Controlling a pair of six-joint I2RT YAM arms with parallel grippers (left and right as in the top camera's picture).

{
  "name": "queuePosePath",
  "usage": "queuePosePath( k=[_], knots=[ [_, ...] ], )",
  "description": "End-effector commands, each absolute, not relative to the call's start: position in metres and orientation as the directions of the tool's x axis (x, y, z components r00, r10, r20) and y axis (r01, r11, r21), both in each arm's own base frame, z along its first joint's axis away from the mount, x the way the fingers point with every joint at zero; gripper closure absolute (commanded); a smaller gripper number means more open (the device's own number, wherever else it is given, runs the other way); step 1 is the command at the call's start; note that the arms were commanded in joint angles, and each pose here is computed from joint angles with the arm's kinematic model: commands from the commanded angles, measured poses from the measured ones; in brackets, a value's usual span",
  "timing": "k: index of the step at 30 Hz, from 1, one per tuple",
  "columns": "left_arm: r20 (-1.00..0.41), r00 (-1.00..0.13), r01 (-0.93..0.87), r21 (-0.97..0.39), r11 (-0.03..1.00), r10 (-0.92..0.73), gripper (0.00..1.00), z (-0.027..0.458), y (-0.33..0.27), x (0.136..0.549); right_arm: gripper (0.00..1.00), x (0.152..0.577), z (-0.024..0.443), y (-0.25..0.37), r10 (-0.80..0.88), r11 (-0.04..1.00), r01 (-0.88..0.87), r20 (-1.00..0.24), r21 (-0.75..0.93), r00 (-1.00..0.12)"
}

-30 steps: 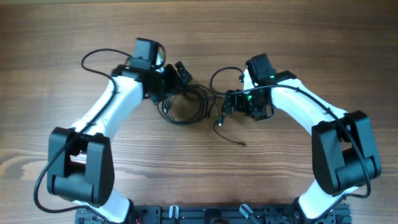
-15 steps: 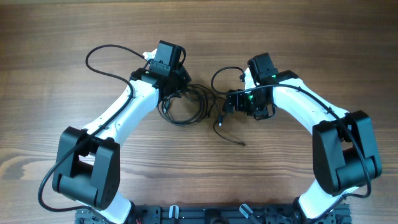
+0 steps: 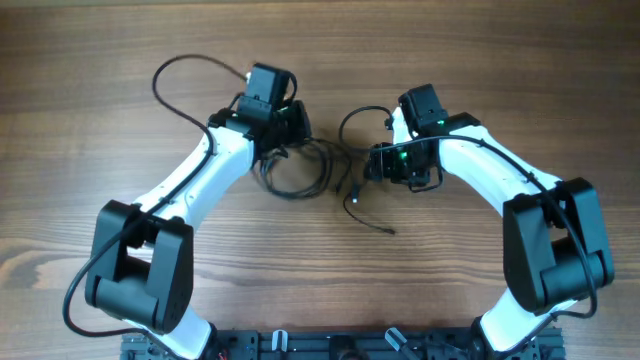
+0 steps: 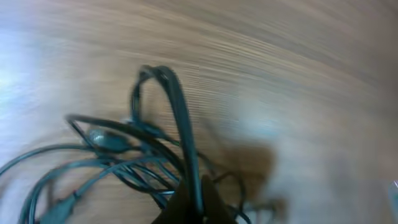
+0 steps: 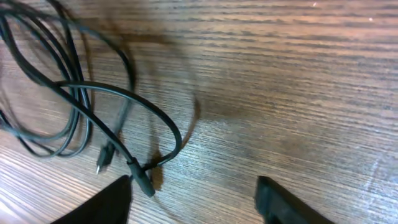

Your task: Untangle cables

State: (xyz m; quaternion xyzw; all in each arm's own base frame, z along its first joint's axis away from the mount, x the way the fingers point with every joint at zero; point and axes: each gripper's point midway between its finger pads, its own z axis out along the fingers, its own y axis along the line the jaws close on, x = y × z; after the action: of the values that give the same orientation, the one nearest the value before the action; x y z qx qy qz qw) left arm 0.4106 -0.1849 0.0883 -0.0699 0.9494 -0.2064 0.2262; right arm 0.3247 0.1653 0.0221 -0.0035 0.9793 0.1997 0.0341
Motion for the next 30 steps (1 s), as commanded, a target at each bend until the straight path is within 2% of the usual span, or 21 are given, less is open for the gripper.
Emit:
queuePosePath(
  k=[1,7,9,12,15,17,23,26,30],
  knots=[
    [-0.489,-0.868,0.408,-0.596,0.692,0.089,0.96,0.13,-0.225,0.385,0.4,0.335,0.055,0.166,0.005,0.887,-0.061,-0.141,0.458,-0.99],
    [-0.557,-0.823,0.534,-0.692,0.486,0.113,0.96,0.16,-0.208,0.378,0.38,0.344,0.108,0.165,0.007,0.836,-0.147,-0.279,0.528,-0.96],
    [-0.577,-0.812,0.558,-0.718,0.415,0.094,0.96,0.172,-0.199,0.377,0.34,0.346,0.122,0.166,0.011,0.831,-0.17,-0.321,0.53,-0.947],
    [-0.566,-0.824,0.539,-0.76,0.362,0.039,0.96,0.183,-0.18,0.379,0.29,0.343,0.138,0.174,0.005,0.793,-0.207,-0.347,0.573,-0.938],
    [-0.539,-0.842,0.501,-0.789,0.355,-0.012,0.96,0.186,-0.159,0.382,0.29,0.333,0.153,0.194,-0.021,0.691,-0.256,-0.335,0.676,-0.942],
    [-0.524,-0.851,0.474,-0.799,0.371,-0.04,0.96,0.184,-0.146,0.385,0.29,0.329,0.154,0.2,-0.033,0.668,-0.266,-0.33,0.695,-0.944],
    [-0.511,-0.854,0.44,-0.809,0.39,-0.097,0.96,0.184,-0.121,0.391,0.35,0.323,0.145,0.213,-0.073,0.674,-0.29,-0.329,0.68,-0.941],
    [-0.508,-0.855,0.433,-0.811,0.393,-0.105,0.96,0.184,-0.118,0.392,0.44,0.321,0.141,0.224,-0.097,0.666,-0.322,-0.35,0.673,-0.932],
    [-0.506,-0.856,0.437,-0.818,0.374,-0.105,0.96,0.186,-0.119,0.39,0.47,0.337,0.116,0.226,-0.052,0.776,-0.265,-0.361,0.572,-0.931]
  ],
)
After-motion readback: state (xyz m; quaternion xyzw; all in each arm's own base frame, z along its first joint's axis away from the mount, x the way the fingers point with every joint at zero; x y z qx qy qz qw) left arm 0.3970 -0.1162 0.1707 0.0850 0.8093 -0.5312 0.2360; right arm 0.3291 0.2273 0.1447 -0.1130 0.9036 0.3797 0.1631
